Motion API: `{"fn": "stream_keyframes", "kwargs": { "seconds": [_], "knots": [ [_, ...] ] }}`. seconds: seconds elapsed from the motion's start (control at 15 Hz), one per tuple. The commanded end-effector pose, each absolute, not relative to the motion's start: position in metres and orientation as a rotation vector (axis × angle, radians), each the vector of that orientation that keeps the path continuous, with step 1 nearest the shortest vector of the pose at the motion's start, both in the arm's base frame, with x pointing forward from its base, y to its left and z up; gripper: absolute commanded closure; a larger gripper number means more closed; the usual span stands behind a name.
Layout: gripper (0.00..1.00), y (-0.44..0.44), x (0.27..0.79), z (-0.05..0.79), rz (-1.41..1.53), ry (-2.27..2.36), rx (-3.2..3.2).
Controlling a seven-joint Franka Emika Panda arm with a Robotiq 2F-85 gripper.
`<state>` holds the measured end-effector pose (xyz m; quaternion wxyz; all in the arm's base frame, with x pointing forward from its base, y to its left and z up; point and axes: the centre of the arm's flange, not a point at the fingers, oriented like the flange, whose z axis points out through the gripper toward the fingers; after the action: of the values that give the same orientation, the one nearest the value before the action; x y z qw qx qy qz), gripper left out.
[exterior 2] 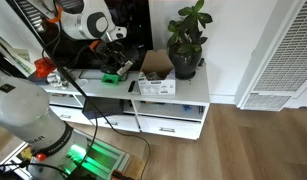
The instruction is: Remove the sachet from the box
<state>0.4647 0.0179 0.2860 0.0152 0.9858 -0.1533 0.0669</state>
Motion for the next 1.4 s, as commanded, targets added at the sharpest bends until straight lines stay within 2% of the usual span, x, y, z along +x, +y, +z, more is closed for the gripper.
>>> {"fn": "stream_keyframes", "kwargs": {
  "seconds": [0.0, 0.8, 1.33],
  "knots": [
    [1.00, 0.023, 0.473, 0.253, 0.121, -0.352, 3.125],
    [1.00, 0.048, 0.500, 0.151, -0.065, 0.196, 3.278],
    [1.00, 0.075, 0.536, 0.113, -0.051, 0.171, 3.317]
  ]
}}
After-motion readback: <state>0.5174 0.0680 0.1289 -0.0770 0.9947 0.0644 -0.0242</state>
